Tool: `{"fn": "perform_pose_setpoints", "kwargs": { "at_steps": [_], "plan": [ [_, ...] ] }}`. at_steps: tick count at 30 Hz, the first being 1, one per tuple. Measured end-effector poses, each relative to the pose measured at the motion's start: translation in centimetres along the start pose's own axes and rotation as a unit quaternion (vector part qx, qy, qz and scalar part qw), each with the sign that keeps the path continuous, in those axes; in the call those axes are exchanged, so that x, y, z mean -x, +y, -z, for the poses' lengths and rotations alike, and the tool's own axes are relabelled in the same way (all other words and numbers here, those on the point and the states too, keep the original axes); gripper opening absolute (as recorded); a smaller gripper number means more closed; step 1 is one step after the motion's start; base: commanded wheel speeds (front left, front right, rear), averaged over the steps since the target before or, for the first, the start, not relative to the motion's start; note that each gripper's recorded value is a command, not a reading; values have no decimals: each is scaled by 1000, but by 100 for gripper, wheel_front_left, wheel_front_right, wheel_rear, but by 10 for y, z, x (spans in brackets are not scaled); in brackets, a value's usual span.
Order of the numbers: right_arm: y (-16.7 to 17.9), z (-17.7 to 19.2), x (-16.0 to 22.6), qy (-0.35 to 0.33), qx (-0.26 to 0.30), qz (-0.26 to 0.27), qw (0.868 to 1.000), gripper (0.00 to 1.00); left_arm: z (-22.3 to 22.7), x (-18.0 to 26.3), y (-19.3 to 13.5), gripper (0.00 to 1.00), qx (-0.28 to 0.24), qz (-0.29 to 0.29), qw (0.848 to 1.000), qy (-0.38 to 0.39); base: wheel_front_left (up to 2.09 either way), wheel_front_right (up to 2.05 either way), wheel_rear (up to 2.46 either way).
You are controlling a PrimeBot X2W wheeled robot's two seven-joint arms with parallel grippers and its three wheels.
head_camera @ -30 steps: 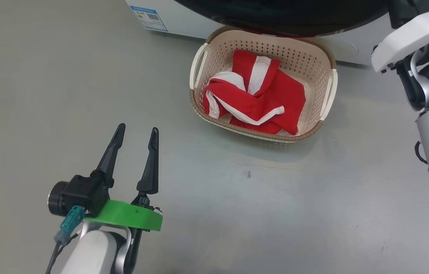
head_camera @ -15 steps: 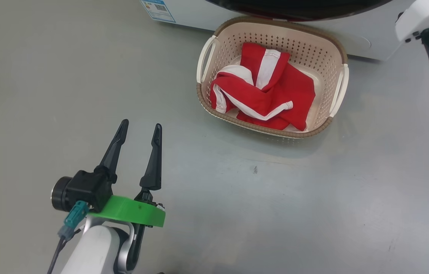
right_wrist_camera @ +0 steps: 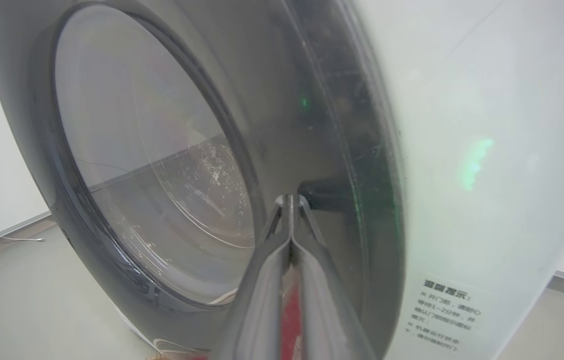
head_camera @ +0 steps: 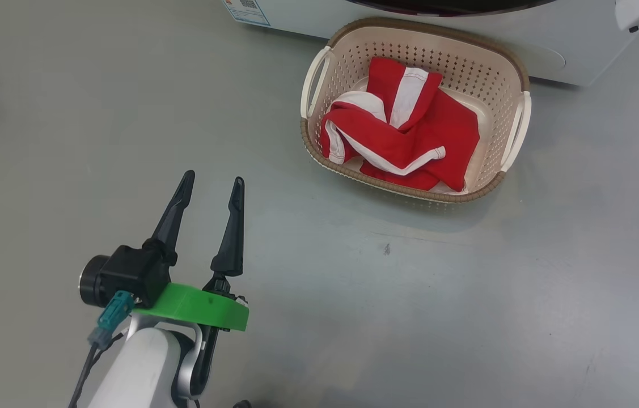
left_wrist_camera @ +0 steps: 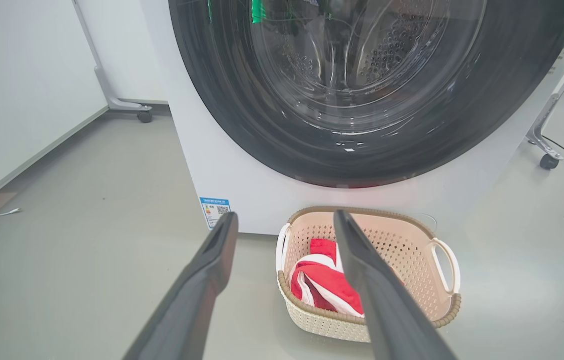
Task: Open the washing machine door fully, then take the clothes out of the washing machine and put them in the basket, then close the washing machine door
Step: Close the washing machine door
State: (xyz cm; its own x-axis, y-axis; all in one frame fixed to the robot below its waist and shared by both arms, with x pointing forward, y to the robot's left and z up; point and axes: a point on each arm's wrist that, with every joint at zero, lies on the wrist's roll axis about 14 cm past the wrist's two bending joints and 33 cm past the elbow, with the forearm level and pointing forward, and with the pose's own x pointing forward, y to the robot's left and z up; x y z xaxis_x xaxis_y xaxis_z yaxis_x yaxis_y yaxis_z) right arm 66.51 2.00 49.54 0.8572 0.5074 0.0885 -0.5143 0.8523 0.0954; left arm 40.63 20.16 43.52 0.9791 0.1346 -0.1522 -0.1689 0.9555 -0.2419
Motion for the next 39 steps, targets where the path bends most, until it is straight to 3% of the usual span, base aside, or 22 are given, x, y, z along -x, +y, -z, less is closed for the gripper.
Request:
{"fn": "perform_pose_setpoints", "kwargs": {
  "at_steps": [14, 30, 31, 33, 34, 39],
  "plan": [
    [29, 1, 13, -4, -10, -27, 1000, 0, -9, -4, -6, 100, 6, 8, 1000, -15, 0, 0, 0],
    [39, 51, 111, 74, -52, -2, 996, 0, -25, 0, -23, 100, 14, 35, 999, -38, 0, 0, 0],
    [40, 52, 118, 77, -55, 0, 996, 13, -24, 2, -22, 100, 13, 35, 999, -38, 0, 0, 0],
    [36, 45, 133, 69, -65, 15, 995, 80, -21, 6, -24, 100, 7, 41, 999, -32, 0, 0, 0],
    [34, 42, 138, 66, -66, 20, 995, 100, -21, 7, -25, 100, 8, 44, 998, -32, 0, 0, 0],
    [26, 40, 171, 70, -72, 51, 994, 100, -26, 10, -35, 100, 11, 61, 997, -40, 0, 0, 0]
  ]
}}
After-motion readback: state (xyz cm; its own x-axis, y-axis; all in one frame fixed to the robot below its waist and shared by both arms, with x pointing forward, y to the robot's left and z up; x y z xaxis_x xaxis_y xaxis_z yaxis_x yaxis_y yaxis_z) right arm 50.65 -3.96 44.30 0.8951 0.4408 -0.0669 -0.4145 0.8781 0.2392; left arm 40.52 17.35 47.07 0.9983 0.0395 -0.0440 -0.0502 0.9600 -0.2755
